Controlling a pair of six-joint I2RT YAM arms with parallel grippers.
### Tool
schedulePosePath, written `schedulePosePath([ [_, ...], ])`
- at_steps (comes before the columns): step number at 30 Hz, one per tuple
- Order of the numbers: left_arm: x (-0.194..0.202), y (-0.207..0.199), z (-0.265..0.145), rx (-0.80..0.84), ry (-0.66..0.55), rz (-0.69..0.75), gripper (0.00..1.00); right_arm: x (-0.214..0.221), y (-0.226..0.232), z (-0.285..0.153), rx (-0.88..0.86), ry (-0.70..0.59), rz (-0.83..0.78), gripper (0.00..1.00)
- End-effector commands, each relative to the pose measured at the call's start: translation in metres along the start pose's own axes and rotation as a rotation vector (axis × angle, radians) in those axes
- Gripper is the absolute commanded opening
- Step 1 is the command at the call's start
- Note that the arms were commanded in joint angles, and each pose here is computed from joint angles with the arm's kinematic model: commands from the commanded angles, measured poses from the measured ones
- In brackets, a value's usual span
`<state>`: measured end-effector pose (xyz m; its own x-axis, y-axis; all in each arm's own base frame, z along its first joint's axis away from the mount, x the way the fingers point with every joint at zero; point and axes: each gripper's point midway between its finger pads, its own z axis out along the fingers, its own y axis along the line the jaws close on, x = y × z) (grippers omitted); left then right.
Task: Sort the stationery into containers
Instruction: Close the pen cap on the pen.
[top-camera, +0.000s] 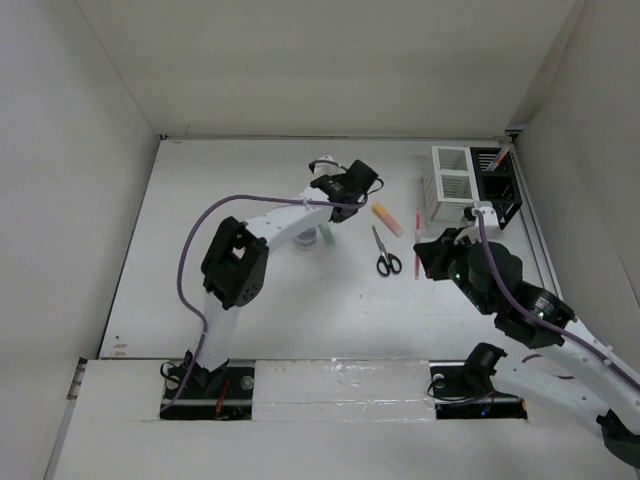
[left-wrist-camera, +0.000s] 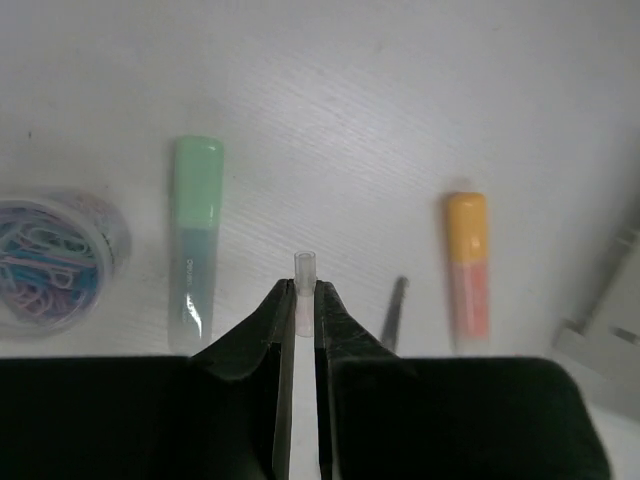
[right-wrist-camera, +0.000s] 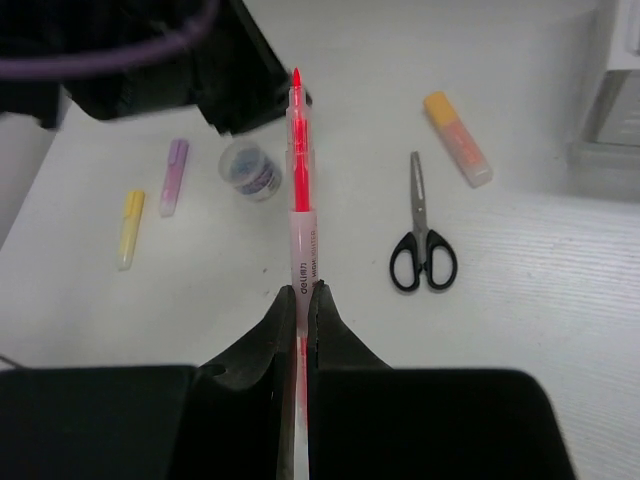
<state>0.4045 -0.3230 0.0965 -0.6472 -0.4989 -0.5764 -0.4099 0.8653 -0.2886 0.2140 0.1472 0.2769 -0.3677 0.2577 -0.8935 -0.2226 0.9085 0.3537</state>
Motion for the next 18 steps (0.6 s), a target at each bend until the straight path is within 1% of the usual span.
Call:
schedulePosePath([
  [1,-0.068,-0.032,-0.079,0.224,-0.152,0.01,0.0,-0.003,0.036,0.006,-0.177,-0.025,0.059,0.0],
  [2,-0.081,-0.032,-0.1,0.274,-0.181,-0.002,0.0,-0.003,0.043,0.006,-0.215,-0.025,0.064,0.0],
  [4,-0.09,-0.033,-0.122,0.336,-0.193,0.043,0.0,-0.009,0.062,0.005,-0.312,-0.038,0.081,0.0],
  [5,-0.103,-0.027,-0.14,0.372,-0.212,0.035,0.0,-0.002,0.067,0.01,-0.33,-0.02,0.076,0.0],
  [6,-0.114,-0.025,-0.149,0.404,-0.228,0.029,0.0,0.002,0.071,0.013,-0.351,-0.01,0.074,0.0],
  [7,-0.113,-0.025,-0.16,0.447,-0.223,0.075,0.0,-0.003,0.086,0.011,-0.421,-0.021,0.081,0.0],
  [8,-0.118,-0.021,-0.17,0.465,-0.241,0.083,0.0,0.003,0.091,0.013,-0.45,-0.005,0.077,0.0],
  [9,-0.128,-0.012,-0.193,0.501,-0.272,0.075,0.0,0.009,0.098,0.02,-0.468,0.019,0.071,0.0],
  [11,-0.136,-0.003,-0.215,0.552,-0.31,0.107,0.0,0.008,0.117,0.022,-0.555,0.028,0.08,0.0],
  [12,-0.143,0.008,-0.239,0.607,-0.344,0.089,0.0,0.021,0.121,0.031,-0.564,0.066,0.082,0.0],
  [13,-0.148,0.015,-0.251,0.631,-0.37,0.086,0.0,0.023,0.127,0.033,-0.587,0.077,0.092,0.0],
  [14,-0.151,0.021,-0.263,0.662,-0.392,0.086,0.0,0.021,0.139,0.032,-0.646,0.074,0.091,0.0],
  [15,-0.158,0.036,-0.285,0.707,-0.443,0.078,0.0,0.029,0.144,0.039,-0.661,0.101,0.096,0.0],
  [17,-0.16,0.047,-0.306,0.773,-0.477,0.089,0.0,0.032,0.158,0.038,-0.725,0.108,0.091,0.0],
  [18,-0.161,0.052,-0.315,0.795,-0.494,0.095,0.0,0.025,0.172,0.033,-0.789,0.093,0.097,0.0],
])
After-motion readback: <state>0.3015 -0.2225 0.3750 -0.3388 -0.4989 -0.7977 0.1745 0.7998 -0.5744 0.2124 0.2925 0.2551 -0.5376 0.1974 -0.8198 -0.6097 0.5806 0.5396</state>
